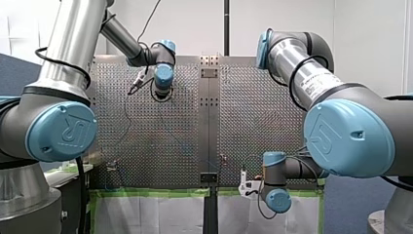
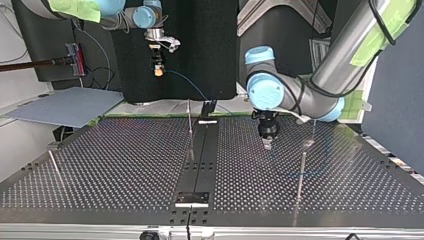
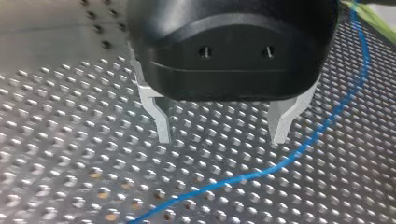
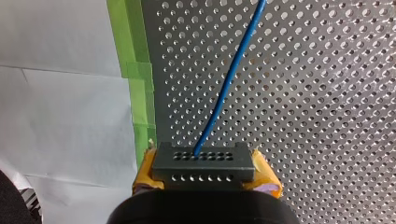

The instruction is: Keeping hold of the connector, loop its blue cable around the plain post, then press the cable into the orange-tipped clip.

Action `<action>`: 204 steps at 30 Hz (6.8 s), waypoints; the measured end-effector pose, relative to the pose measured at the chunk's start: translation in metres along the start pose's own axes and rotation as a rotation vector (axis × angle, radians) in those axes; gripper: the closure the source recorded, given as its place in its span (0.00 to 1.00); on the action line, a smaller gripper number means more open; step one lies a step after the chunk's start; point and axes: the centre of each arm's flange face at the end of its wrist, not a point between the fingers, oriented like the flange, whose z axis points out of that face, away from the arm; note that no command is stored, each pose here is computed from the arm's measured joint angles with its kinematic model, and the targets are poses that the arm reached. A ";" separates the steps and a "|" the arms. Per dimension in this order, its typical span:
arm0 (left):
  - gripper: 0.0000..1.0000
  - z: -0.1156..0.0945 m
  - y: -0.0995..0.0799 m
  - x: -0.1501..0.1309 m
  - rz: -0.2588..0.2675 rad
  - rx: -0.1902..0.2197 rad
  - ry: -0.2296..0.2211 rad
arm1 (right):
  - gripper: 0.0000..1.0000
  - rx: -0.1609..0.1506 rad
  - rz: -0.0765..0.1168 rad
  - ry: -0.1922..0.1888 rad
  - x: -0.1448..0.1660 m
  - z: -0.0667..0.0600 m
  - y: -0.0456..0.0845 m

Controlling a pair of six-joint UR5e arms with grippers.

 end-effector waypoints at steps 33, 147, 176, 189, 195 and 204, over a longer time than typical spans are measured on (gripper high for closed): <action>0.00 0.044 -0.028 0.058 0.185 -0.088 0.116 | 1.00 0.005 0.000 0.008 0.001 0.000 -0.002; 0.00 0.011 -0.346 0.232 -0.245 0.591 0.143 | 1.00 0.106 -0.081 -0.015 0.004 0.019 -0.021; 0.58 0.005 -0.360 0.221 -0.562 0.670 0.164 | 1.00 0.125 -0.124 -0.076 -0.001 0.017 -0.025; 1.00 -0.004 -0.366 0.229 -0.656 0.678 0.132 | 1.00 0.122 -0.133 -0.081 -0.001 0.017 -0.025; 1.00 -0.013 -0.370 0.233 -0.616 0.687 0.077 | 1.00 0.113 -0.133 -0.079 0.000 0.019 -0.022; 1.00 -0.016 -0.376 0.224 -0.630 0.646 -0.009 | 1.00 0.103 -0.130 -0.069 0.006 0.034 -0.020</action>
